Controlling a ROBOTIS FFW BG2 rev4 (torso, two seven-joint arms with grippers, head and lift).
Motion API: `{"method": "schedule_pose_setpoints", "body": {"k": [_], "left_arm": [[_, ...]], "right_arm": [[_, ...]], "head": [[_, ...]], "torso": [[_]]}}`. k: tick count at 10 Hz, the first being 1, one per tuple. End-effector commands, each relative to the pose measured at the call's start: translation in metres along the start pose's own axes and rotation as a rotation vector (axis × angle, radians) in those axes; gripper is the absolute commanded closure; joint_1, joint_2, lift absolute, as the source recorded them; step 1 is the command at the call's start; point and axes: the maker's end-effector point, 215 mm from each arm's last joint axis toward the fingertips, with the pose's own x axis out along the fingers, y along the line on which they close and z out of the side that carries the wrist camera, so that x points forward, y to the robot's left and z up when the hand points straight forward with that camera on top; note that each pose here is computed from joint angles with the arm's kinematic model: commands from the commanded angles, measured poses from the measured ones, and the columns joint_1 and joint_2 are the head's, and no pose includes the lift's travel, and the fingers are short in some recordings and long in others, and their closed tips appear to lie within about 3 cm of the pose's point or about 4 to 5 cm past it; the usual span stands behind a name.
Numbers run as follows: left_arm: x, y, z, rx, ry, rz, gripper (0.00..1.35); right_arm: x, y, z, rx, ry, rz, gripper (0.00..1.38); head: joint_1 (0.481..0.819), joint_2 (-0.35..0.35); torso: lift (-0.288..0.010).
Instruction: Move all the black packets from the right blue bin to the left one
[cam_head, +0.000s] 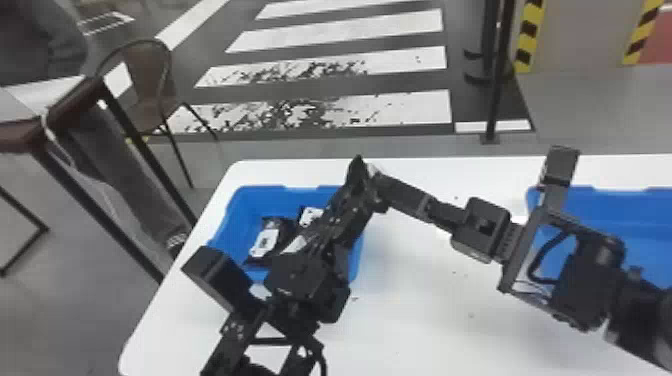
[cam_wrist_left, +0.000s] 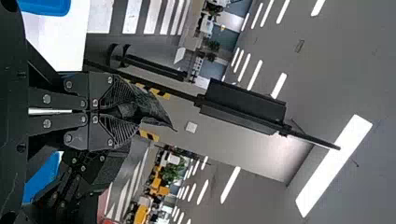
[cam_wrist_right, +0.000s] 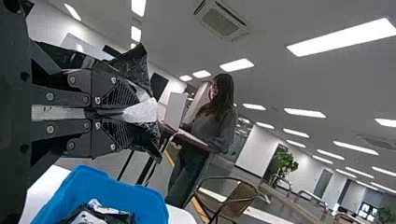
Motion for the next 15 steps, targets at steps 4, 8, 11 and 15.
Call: {"method": "schedule_pose_setpoints", "body": {"k": [4, 8, 11, 15], "left_arm": [[-0.002, 0.005, 0.007, 0.008, -0.021, 0.014, 1.21], [-0.001, 0.033, 0.01, 0.082, -0.04, 0.088, 1.21], [0.014, 0.14, -0.045, 0.327, 0.067, 0.275, 1.21], [0.009, 0.234, -0.081, 0.487, 0.209, 0.426, 0.94]], "right_arm": [[-0.006, -0.003, 0.015, 0.05, -0.085, 0.017, 0.12], [-0.017, -0.009, 0.022, 0.102, -0.172, 0.024, 0.17], [-0.034, -0.008, 0.026, 0.116, -0.218, 0.022, 0.17], [-0.041, 0.001, 0.041, 0.078, -0.251, 0.029, 0.17]], "head": [[0.695, 0.259], [0.695, 0.257], [0.695, 0.27], [0.695, 0.35]], "torso": [[-0.14], [-0.14], [-0.14], [-0.14]]}}
